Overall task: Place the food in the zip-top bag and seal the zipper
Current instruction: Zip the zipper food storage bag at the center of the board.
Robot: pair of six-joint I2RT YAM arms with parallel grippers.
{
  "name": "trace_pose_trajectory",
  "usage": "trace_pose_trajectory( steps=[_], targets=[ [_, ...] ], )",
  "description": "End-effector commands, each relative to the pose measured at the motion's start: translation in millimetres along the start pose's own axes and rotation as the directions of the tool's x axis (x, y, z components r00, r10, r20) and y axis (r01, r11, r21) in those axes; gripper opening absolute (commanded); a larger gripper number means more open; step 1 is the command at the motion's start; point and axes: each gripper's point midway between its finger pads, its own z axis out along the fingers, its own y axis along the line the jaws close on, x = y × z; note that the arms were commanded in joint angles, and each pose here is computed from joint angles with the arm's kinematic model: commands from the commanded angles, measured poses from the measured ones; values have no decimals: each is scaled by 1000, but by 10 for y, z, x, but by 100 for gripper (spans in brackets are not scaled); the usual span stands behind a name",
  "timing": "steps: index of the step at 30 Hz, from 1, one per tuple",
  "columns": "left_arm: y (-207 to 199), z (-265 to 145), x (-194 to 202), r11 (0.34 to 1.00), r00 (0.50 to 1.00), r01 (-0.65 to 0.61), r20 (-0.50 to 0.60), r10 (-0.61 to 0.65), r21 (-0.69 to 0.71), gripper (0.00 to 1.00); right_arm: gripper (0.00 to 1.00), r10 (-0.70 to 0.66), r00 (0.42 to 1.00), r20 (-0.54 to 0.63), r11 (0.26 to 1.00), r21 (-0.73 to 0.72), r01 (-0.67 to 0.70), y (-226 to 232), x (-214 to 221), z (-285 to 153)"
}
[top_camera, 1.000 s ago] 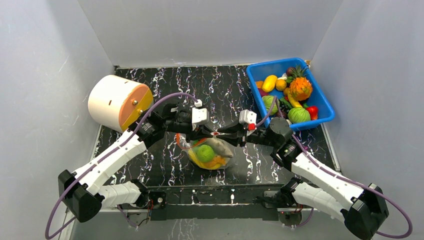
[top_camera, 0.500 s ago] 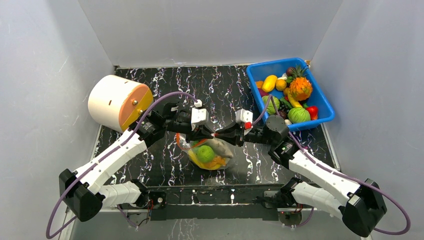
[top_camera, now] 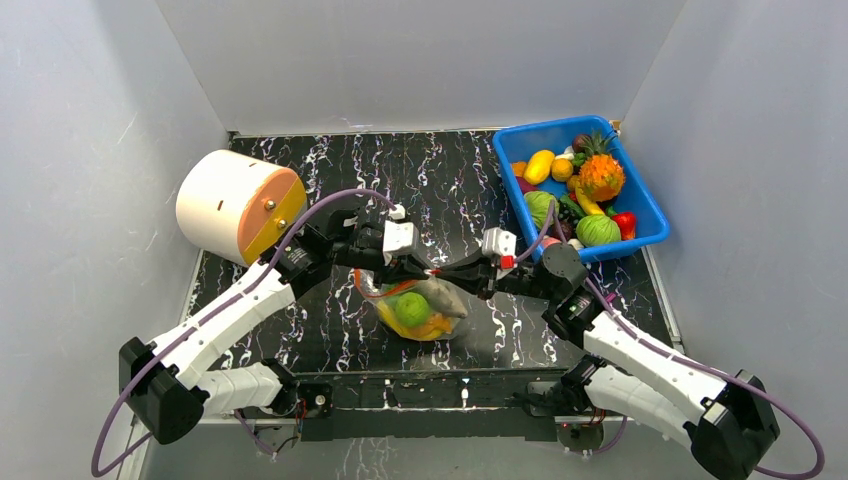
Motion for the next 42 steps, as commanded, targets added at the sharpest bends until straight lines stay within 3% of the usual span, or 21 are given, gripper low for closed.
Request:
trace_pose_trajectory(
  steps=[1,7,10,11,12,19,24,36,42],
  targets=[
    [-24,-45,56,1000,1000,-3,-15,3,-12,0,0,-126,976,176,991,74,114,-102,-529,-41],
    [64,-148,90,996,996,-37,-83,31,-75,0,0,-140,975,174,984,131,118,-151,-569,-121],
    [4,-185,-31,997,998,-51,-49,48,-62,0,0,-97,983,155,989,128,78,-122,-470,-138],
    [-24,-171,-78,998,998,-52,-30,50,-40,0,6,-75,987,142,994,94,62,-90,-451,-102],
    [-30,-167,-113,998,998,-54,-17,54,-34,0,22,-59,989,135,997,59,52,-51,-449,-70],
    [-34,-140,-162,999,999,-49,-5,49,-11,0,38,-25,996,86,999,-18,27,3,-337,23],
    [-52,-138,-150,999,999,-50,-2,50,-5,0,27,-21,995,100,999,-29,24,-24,-341,85],
    [-71,-143,-154,999,999,-52,4,52,-1,0,22,4,992,126,1000,-27,0,-60,-365,138],
    [-77,-150,-165,999,999,-54,6,54,-1,0,0,2,991,136,999,-50,5,-12,-392,129]
  ],
)
